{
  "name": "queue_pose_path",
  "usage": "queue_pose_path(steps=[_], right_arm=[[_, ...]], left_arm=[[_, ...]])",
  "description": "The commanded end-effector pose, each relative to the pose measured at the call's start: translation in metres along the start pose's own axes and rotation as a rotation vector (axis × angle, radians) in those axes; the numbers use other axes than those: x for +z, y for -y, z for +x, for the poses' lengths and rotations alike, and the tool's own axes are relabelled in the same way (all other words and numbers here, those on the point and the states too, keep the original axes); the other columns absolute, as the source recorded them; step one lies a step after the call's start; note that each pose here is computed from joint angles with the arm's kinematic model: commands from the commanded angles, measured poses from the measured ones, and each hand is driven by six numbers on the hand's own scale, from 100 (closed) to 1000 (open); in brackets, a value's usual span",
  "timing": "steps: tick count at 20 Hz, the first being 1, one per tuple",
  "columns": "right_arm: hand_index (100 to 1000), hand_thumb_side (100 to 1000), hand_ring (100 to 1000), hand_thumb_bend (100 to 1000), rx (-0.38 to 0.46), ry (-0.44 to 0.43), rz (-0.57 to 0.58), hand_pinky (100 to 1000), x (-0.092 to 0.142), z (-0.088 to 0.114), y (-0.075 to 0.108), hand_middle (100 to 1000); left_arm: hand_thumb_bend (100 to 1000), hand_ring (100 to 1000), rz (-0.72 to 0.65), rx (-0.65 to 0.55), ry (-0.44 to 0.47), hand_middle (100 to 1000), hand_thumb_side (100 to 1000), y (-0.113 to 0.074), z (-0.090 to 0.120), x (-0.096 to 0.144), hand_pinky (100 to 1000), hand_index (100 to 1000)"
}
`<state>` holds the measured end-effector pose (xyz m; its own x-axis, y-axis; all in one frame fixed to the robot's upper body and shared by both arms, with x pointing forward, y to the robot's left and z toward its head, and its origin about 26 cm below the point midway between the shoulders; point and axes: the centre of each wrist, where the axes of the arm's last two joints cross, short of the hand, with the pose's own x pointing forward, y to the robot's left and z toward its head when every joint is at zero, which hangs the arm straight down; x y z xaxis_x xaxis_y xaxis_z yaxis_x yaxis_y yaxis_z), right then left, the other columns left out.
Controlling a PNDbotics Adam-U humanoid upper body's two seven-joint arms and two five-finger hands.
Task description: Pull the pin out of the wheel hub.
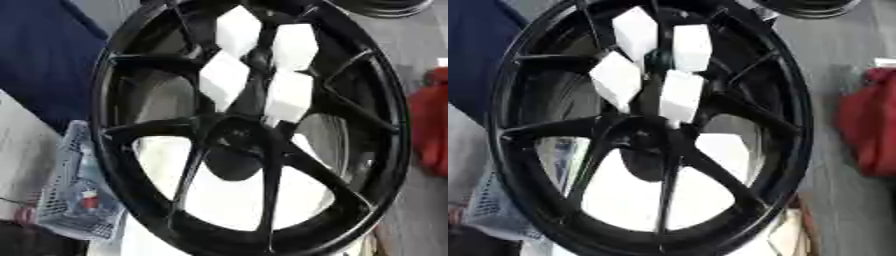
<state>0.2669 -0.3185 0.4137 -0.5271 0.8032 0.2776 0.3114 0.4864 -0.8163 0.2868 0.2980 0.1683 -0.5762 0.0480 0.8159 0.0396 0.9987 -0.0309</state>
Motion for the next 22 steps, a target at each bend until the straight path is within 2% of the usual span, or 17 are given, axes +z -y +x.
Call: queue_pose_path(steps=[1, 8, 12, 17, 22], right_arm=[[857, 377, 759, 100, 0.032, 0.003, -0.023, 823, 0.001, 0.004, 0.011, 751], [857, 369, 761, 100, 0.035, 0.004, -0.014, 824, 0.002, 0.004, 0.010, 751], [854, 311, 776, 100, 0.072, 0.008, 0.043, 829, 0.003, 0.011, 0.005, 759], [853, 171, 822, 100, 0.186, 0.021, 0.220, 842, 0.000, 0.017, -0.004, 786], [855, 137, 853, 100, 0.320, 0.047, 0.454, 851, -0.005, 0.023, -0.014, 805]], left_arm=[[198, 523, -0.004, -0.011, 0.024, 687, 961, -0.002, 0.008, -0.002, 971, 833], [197, 523, -0.005, -0.010, 0.022, 687, 962, -0.002, 0.008, -0.002, 971, 833], [197, 525, -0.008, -0.009, 0.022, 688, 962, -0.001, 0.008, -0.003, 972, 834], [198, 528, -0.015, -0.008, 0.020, 688, 963, -0.001, 0.008, -0.003, 972, 834], [196, 529, -0.023, -0.010, 0.019, 688, 963, 0.000, 0.009, -0.004, 972, 834]])
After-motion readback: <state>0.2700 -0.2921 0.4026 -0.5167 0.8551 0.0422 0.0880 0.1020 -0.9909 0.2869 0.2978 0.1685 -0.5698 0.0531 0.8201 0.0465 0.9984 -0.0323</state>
